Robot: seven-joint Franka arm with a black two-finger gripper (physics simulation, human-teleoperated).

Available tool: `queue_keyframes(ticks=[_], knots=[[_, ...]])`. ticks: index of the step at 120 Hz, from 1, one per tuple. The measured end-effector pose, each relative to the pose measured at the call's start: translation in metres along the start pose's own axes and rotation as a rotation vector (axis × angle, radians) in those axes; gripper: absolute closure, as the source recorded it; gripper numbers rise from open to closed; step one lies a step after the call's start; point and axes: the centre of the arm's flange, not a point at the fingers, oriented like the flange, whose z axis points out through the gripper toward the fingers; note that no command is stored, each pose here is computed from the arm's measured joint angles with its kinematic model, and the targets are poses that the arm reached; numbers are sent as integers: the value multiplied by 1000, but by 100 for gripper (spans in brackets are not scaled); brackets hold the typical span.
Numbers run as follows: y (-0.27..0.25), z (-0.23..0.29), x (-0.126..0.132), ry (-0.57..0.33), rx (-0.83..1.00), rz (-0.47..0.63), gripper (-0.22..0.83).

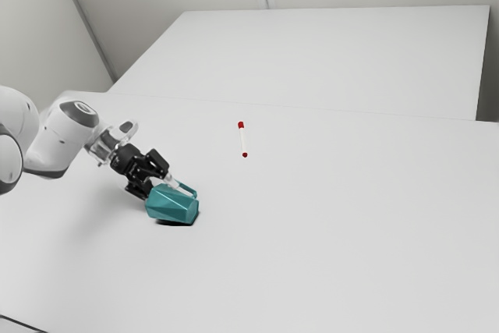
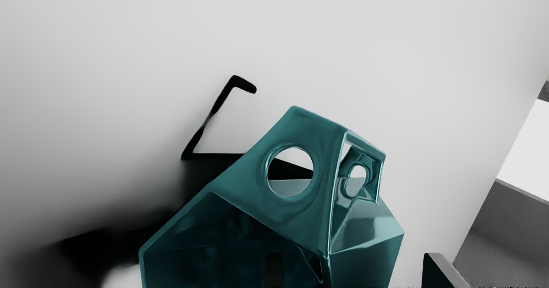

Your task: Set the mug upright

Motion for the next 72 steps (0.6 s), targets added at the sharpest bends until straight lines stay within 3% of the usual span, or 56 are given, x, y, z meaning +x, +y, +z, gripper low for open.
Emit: queue_keyframes(ticks=[22,72], knots=[[1,1,-1,-2,-13,17,60],[22,7,0,14,-58,62,76]])
